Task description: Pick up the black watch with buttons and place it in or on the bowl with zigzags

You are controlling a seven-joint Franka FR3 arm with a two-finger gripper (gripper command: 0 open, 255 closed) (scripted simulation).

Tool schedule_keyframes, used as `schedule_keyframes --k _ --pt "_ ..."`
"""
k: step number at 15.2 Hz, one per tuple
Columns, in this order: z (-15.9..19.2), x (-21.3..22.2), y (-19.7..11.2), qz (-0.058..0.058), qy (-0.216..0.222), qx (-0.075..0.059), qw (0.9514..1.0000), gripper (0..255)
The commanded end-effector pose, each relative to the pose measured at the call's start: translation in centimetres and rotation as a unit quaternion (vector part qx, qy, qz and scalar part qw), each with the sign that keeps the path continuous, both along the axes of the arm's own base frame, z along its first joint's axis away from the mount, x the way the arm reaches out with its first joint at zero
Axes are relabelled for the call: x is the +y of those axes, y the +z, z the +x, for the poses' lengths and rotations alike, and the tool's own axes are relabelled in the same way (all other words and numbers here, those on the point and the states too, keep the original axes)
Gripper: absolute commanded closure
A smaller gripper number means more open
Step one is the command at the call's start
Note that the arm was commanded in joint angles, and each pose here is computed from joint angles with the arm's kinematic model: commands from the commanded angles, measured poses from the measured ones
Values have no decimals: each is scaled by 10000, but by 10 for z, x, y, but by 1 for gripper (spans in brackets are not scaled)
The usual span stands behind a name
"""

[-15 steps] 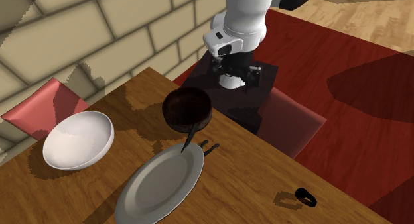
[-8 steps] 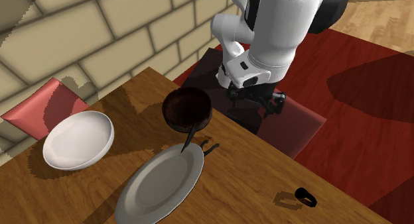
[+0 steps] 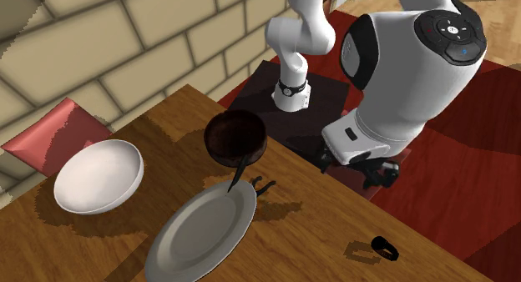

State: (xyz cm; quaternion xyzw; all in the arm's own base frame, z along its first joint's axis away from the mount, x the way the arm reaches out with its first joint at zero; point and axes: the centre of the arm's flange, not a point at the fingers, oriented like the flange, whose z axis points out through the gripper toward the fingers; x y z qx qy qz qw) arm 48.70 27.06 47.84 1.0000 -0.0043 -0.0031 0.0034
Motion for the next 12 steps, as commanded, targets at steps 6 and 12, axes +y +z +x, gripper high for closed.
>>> schedule_keyframes --k 6,12 --pt "52 71 -18 26 -122 -19 9999 0" --pt "90 124 -31 44 -202 -34 9998 0"
